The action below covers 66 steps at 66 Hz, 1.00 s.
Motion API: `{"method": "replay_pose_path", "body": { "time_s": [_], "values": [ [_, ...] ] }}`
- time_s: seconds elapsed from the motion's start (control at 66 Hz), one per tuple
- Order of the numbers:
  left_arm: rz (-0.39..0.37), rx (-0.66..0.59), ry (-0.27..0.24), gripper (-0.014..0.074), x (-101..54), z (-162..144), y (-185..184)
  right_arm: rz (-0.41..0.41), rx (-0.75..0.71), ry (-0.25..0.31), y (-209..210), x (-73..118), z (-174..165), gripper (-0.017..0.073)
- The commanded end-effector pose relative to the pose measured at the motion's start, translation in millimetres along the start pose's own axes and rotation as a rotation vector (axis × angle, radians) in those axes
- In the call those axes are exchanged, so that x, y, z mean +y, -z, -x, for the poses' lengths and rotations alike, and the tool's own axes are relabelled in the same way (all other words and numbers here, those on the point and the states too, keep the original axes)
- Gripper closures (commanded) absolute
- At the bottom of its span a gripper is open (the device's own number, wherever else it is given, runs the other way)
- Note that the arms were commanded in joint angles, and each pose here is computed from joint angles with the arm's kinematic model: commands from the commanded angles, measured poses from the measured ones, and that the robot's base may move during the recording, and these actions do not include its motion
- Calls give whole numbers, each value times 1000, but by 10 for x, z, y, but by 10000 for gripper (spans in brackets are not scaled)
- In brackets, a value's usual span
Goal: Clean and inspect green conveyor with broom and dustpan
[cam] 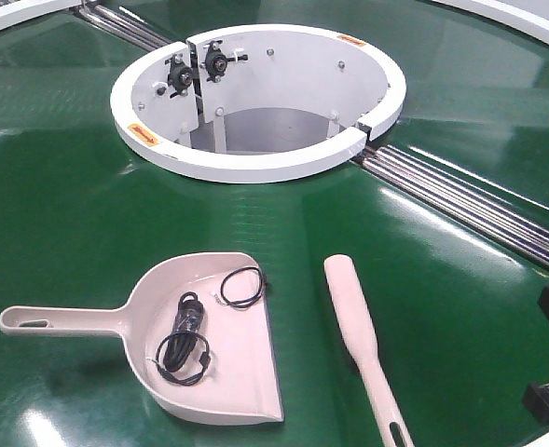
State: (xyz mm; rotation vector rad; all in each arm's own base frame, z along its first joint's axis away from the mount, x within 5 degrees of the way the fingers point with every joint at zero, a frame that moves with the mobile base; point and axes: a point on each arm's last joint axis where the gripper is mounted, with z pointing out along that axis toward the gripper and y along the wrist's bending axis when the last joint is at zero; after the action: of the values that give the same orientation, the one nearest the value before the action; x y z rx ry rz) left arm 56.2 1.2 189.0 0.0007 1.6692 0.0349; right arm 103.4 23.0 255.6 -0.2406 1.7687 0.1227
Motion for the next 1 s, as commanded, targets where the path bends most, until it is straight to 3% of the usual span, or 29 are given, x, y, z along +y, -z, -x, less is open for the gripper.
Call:
{"method": "replay_pose_path", "body": {
  "time_s": [0.0, 0.485, 0.606, 0.666, 0.818, 0.984],
  "values": [
    [3, -65, 11, 616, 1, -3, -2, -17, -101, 5, 15, -19, 164, 564],
    [3, -65, 11, 616, 1, -3, -2, -17, -101, 5, 15, -19, 164, 564],
    [3, -65, 11, 616, 1, -3, -2, -23, -120, 32, 47, -23, 179, 564],
    [3, -65, 11, 616, 1, -3, -2, -45, -119, 45, 74, -45, 174, 564],
    [3, -65, 11, 616, 1, -3, -2, -162, -98, 12, 151, -155, 144, 564],
    [3, -65, 11, 616, 1, -3, -2, -203, -142, 21, 245, -163, 40, 564]
  ]
}}
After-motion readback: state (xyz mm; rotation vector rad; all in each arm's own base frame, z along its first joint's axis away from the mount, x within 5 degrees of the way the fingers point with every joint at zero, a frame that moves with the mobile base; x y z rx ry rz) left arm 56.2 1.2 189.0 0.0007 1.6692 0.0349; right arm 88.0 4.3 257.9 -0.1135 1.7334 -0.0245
